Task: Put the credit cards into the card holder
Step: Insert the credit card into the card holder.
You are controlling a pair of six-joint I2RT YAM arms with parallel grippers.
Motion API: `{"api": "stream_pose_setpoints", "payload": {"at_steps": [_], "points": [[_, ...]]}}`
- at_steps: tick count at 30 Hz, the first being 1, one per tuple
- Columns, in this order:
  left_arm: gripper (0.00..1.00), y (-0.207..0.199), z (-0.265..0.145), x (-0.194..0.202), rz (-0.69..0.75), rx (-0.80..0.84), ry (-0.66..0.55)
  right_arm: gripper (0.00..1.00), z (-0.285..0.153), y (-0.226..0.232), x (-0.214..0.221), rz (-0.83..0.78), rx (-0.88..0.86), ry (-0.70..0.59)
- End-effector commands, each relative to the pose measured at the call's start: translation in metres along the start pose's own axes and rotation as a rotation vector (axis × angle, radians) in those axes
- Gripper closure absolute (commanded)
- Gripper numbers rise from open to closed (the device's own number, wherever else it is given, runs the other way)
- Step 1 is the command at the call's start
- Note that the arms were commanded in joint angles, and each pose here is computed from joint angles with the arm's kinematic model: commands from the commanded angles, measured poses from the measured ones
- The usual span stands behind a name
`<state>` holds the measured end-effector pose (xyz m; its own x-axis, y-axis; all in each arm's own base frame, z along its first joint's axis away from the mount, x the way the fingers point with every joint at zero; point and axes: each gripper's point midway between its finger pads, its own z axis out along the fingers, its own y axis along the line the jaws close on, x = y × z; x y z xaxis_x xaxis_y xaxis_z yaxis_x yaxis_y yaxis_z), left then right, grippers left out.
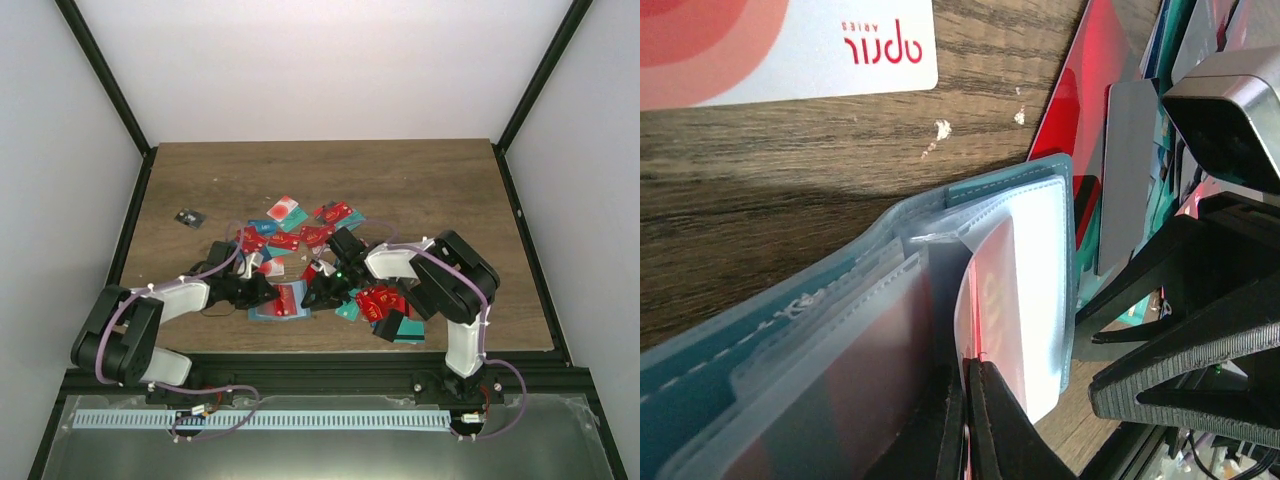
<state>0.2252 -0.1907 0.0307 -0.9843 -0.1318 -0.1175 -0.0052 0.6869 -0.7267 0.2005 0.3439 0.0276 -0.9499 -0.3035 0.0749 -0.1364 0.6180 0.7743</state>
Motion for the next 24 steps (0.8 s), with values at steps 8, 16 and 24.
{"api": "stream_pose_setpoints", "payload": {"at_steps": [8,16,24], "points": [[0.96,0.011,0.011,0.004,-0.028,-0.021,0.039,0.66,0.005,-0.034,-0.02,0.014,0.136,-0.052],[0.96,0.01,0.013,0.003,-0.024,-0.025,0.056,0.67,-0.019,-0.021,-0.035,-0.02,0.19,-0.102],[0.96,0.013,0.014,0.004,-0.021,-0.043,0.07,0.72,-0.035,-0.027,-0.041,-0.033,0.298,-0.125]]}}
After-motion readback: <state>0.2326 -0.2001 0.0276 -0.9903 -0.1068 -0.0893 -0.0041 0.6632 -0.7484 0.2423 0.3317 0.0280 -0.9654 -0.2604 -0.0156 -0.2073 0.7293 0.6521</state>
